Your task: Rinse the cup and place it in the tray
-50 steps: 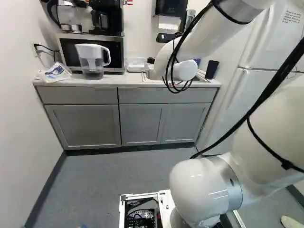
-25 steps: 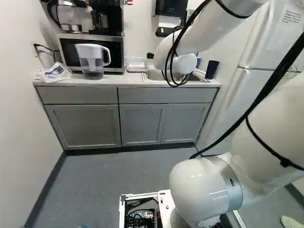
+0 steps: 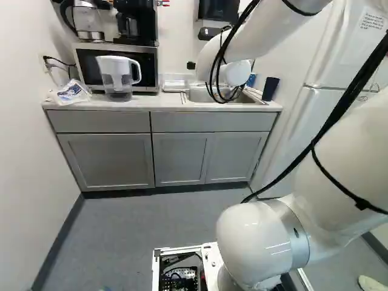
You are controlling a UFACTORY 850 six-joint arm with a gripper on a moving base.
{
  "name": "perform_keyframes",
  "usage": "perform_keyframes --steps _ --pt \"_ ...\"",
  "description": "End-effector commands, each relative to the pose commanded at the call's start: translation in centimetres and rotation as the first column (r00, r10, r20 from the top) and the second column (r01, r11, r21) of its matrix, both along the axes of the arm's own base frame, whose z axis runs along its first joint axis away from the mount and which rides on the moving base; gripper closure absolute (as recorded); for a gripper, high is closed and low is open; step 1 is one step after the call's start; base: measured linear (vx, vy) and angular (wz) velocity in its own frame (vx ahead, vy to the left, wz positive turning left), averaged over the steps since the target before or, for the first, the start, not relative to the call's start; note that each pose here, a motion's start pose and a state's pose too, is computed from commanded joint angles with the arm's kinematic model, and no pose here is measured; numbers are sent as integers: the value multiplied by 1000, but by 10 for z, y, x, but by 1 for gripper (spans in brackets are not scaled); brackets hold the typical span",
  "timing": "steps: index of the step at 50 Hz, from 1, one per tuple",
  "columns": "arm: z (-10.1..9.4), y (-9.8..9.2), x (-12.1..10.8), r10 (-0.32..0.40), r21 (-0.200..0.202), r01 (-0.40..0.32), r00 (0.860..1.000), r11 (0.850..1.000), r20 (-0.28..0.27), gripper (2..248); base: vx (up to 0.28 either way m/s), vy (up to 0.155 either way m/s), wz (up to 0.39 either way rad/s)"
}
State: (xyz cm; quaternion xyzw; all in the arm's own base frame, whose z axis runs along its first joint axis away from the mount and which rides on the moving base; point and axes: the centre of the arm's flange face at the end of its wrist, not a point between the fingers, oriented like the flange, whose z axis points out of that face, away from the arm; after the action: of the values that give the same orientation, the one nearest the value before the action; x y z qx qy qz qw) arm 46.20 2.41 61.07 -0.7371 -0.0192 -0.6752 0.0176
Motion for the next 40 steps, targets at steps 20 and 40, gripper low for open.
perform_keyframes --steps 20,40 --pt "18 0 8 -1 0 1 1000 1000 -2 3 0 0 0" --pt "27 0 9 -1 0 1 1000 1000 3 3 0 0 0"
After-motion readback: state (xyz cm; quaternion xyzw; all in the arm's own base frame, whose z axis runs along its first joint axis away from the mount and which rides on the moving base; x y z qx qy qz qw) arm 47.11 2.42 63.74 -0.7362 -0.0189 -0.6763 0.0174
